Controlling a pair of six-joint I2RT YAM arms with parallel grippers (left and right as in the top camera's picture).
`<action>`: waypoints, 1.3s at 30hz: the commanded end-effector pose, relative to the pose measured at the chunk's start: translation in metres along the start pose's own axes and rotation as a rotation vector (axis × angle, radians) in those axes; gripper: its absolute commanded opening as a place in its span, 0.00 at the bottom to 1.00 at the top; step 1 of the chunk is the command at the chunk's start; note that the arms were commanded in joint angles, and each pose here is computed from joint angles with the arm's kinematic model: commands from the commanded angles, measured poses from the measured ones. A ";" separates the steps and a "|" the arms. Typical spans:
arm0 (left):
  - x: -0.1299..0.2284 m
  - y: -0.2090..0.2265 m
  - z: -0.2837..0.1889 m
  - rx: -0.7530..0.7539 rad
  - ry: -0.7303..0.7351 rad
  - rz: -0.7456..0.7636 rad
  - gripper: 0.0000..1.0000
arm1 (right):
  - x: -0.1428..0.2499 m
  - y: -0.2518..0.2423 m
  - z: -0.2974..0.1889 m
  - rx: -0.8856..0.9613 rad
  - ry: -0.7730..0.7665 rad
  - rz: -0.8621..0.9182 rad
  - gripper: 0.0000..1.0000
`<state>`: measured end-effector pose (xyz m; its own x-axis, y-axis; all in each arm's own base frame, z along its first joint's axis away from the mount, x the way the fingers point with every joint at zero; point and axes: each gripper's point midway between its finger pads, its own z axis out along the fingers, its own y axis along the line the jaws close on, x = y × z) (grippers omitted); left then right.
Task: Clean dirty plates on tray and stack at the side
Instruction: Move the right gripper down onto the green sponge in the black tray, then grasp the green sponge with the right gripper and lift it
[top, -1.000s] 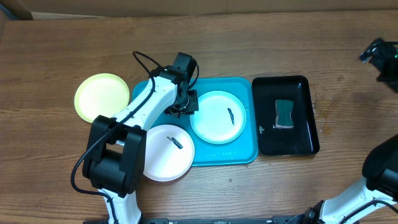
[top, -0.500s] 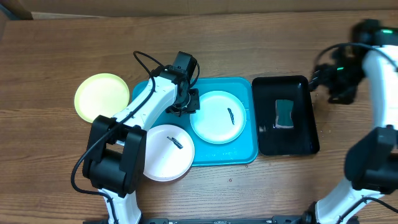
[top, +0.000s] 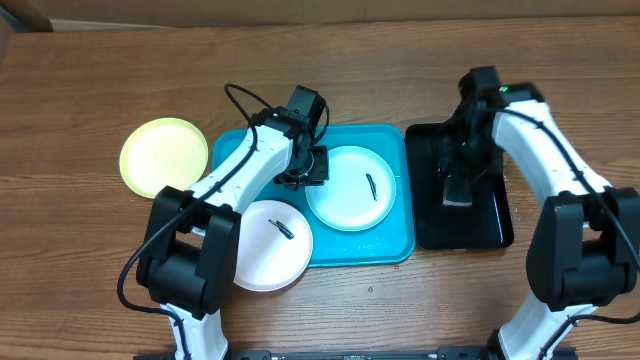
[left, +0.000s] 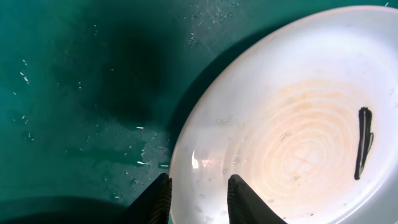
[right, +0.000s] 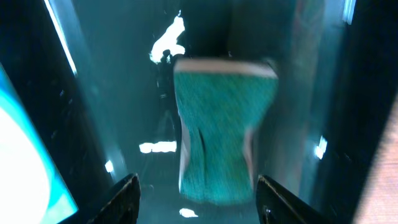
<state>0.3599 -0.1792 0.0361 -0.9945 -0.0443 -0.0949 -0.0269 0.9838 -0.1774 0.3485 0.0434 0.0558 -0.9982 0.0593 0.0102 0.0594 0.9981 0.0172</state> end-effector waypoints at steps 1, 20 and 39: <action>-0.001 -0.003 -0.008 0.013 -0.019 0.024 0.32 | 0.003 0.000 0.004 0.021 -0.034 -0.015 0.61; 0.002 -0.002 -0.008 0.009 -0.008 0.023 0.34 | 0.002 -0.009 0.032 0.062 -0.083 0.006 0.51; 0.005 0.000 -0.003 0.003 -0.004 0.023 0.36 | -0.004 -0.007 0.033 0.051 -0.108 0.021 0.38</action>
<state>0.3579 -0.1783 0.0345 -0.9952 -0.0399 -0.0895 -0.0238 0.9844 -0.1741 0.3487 0.0365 0.0120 -0.9944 0.0852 -0.0627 0.0874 0.9956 -0.0333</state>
